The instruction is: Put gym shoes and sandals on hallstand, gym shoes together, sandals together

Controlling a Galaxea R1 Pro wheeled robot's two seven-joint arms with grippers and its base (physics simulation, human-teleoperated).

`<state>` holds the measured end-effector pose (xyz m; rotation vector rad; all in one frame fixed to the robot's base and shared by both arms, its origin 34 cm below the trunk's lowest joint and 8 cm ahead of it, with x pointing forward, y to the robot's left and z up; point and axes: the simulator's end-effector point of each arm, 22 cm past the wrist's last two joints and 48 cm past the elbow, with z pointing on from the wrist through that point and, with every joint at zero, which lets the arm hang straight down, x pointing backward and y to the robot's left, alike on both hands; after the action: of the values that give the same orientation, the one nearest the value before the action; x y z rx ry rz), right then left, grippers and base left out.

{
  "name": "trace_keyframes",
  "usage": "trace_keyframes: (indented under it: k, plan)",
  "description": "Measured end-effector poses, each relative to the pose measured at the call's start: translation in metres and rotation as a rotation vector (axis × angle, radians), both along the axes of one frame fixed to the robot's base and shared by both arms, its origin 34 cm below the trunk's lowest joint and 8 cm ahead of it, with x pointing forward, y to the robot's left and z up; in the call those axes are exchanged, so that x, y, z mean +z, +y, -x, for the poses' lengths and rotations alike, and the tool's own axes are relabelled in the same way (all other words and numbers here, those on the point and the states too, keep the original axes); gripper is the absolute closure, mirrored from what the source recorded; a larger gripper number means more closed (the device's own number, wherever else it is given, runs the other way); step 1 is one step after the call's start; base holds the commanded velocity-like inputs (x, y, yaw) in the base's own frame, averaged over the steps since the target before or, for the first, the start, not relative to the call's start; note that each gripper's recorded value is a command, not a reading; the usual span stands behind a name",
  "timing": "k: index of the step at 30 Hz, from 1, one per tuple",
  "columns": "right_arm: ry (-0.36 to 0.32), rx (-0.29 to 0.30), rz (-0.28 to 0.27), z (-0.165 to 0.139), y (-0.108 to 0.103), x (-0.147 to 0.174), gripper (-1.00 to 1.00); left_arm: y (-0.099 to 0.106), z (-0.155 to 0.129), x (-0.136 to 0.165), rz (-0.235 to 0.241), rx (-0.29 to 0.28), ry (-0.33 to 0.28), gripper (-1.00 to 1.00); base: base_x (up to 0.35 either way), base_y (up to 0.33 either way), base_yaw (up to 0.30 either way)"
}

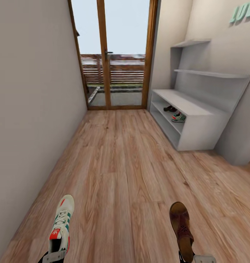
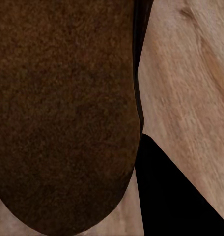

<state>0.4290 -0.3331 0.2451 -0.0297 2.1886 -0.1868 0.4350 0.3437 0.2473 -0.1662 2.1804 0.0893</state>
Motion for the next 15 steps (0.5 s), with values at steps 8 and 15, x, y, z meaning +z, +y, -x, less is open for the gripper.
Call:
trace_keyframes:
  k: [8, 15]
  plan:
    - [0.000, 0.000, 0.000, 0.0000, 0.0000, 0.0000, 1.00, 0.0002, 0.0001, 0.0000, 0.000, 0.001, 0.000, 1.00, 0.338, 0.109, 0.000]
    - [0.000, 0.001, 0.000, -0.0001, 0.0001, 0.0001, 1.00, -0.0001, 0.0000, 0.0000, 0.000, 0.000, 0.000, 1.00, 0.338, 0.087, 0.000]
